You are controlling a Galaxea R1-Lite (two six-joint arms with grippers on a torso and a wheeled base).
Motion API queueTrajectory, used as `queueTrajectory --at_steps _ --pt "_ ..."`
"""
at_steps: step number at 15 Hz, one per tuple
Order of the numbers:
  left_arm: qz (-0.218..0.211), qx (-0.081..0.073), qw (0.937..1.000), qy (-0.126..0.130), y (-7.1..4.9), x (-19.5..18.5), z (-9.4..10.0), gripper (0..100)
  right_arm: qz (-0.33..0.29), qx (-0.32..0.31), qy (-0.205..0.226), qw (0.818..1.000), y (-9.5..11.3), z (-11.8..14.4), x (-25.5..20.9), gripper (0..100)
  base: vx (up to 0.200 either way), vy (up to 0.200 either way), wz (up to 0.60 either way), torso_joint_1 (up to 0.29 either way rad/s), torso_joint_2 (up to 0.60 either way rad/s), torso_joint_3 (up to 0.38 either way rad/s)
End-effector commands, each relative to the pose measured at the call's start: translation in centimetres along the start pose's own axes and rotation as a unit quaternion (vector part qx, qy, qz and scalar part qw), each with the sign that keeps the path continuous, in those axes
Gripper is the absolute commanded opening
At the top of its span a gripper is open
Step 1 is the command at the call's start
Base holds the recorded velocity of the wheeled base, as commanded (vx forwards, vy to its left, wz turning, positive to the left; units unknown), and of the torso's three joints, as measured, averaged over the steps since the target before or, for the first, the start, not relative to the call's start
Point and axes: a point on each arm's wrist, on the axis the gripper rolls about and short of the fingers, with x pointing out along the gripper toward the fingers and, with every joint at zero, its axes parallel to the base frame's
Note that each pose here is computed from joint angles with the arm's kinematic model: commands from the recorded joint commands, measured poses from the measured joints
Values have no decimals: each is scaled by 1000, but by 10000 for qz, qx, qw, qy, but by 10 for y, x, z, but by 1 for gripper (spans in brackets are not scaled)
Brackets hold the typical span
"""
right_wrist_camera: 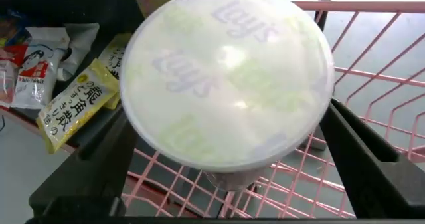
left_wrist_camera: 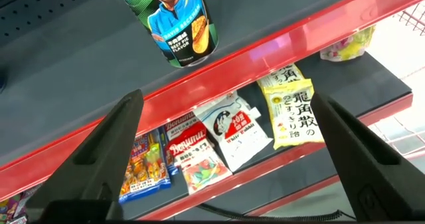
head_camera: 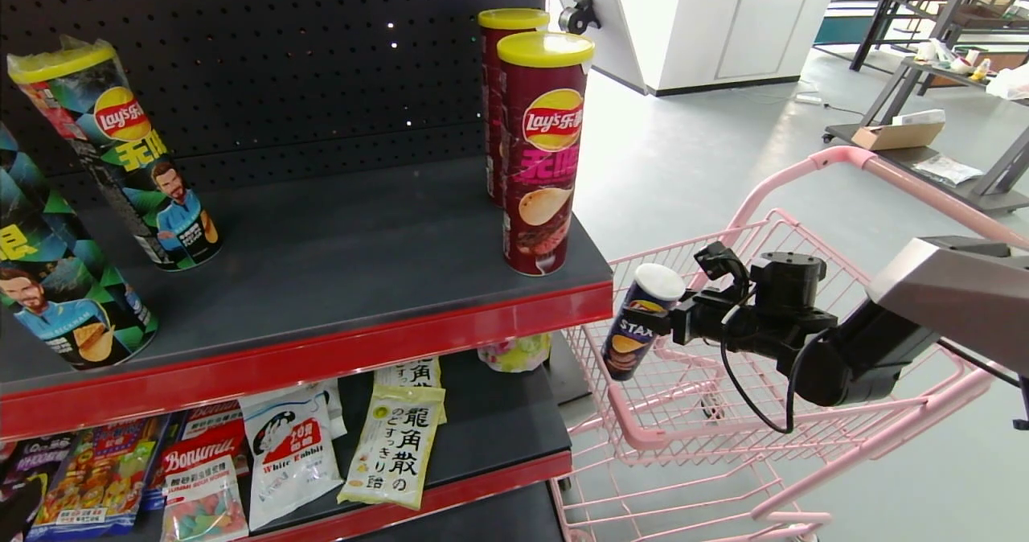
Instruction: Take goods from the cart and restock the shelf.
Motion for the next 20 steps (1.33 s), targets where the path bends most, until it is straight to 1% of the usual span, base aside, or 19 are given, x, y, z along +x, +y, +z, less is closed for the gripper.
queueTrajectory --at_steps 1,3,4,7,8,9,11,13,14,15,16,17,18,19,20 --pt "-4 24 10000 23 0 1 0 100 65 23 48 10000 -2 -9 13 100 0 0 0 0 0 0" --pt "-11 27 10000 45 0 2 0 100 59 40 74 9999 -4 -14 17 100 0 0 0 0 0 0" --pt "-13 36 10000 52 0 2 0 100 49 65 43 10000 -5 -12 18 0 0 0 0 0 0 0" --pt "-19 32 10000 74 -1 3 0 100 62 174 16 9998 -3 -10 19 0 0 0 0 0 0 0" --pt "-29 33 10000 79 -1 3 -1 100 29 136 -14 9999 2 -3 12 0 0 0 0 0 0 0" --pt "-38 34 10000 84 -1 3 -1 100 13 113 -53 9999 8 7 0 0 0 0 0 0 0 0" --pt "-97 43 9999 122 -2 5 -2 100 -92 14 -232 9997 25 37 -37 0 0 0 0 0 0 0" --pt "-219 45 9997 126 -2 6 -1 100 -405 -120 -514 9978 32 63 -79 0 0 0 0 0 0 0" --pt "-236 45 9996 129 -2 7 -1 100 -436 -132 -542 9975 33 65 -83 0 0 0 0 0 0 0" --pt "-294 57 9995 135 -3 8 -1 100 -738 -201 -718 9945 42 89 -125 0 0 0 0 0 0 0" --pt "-298 59 9994 149 -3 8 -2 100 -857 -170 -700 9937 53 100 -151 0 0 0 0 0 0 0" --pt "-317 62 9994 159 -3 8 -3 100 -916 -146 -685 9933 58 105 -161 0 0 0 0 0 0 0" --pt "-340 65 9992 184 -4 9 -5 100 -1195 -117 -647 9907 70 116 -185 0 0 0 0 0 0 0" --pt "-341 104 9992 183 -4 8 -5 100 -1569 -119 -657 9853 87 128 -206 0 0 0 0 0 0 0" --pt "-358 112 9991 185 -4 8 -6 100 -1903 -113 -631 9796 100 132 -218 0 0 0 0 0 0 0"
